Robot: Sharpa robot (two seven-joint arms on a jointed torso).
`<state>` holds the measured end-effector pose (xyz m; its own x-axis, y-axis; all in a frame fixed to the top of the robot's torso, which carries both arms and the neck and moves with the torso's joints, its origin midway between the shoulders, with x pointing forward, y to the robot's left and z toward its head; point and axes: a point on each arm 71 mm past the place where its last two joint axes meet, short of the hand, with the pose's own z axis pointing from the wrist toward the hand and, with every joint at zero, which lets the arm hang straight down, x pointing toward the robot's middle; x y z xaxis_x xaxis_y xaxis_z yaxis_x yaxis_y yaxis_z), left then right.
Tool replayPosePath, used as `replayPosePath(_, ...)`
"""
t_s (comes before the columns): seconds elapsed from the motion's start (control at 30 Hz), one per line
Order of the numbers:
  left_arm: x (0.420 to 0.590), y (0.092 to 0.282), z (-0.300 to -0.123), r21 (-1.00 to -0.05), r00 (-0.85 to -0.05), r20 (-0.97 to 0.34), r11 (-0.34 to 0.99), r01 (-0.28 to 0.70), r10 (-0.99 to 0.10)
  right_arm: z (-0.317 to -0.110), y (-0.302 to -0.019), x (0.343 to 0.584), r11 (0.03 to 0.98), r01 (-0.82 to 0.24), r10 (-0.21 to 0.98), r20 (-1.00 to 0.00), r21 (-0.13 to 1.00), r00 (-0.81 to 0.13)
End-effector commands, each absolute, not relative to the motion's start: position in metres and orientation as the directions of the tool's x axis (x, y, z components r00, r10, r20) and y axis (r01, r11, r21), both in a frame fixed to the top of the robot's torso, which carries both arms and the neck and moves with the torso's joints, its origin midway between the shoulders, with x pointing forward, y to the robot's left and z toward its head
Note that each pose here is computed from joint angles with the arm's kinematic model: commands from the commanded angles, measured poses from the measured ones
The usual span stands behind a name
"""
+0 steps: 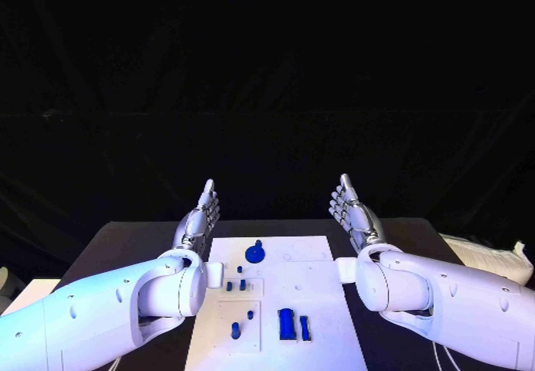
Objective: Assemble the parts on the task board
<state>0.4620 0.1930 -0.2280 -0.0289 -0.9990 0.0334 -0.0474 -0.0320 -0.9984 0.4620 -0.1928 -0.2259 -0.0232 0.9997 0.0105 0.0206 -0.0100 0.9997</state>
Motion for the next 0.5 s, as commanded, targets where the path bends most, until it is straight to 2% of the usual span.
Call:
replayPosePath(0.03,0.4618,0.1924,-0.2242,-1.0,-0.017,0.01,-0.01,-0.001,-1.0,-0.2242,-0.1924,0.4618,-0.01,0.001,1.0,0.01,1.0,-0.017)
replayPosePath(0.5,0.4618,0.1924,-0.2242,-1.0,-0.017,0.01,-0.01,-0.001,-1.0,-0.2242,-0.1924,0.4618,-0.01,0.001,1.0,0.01,1.0,-0.017)
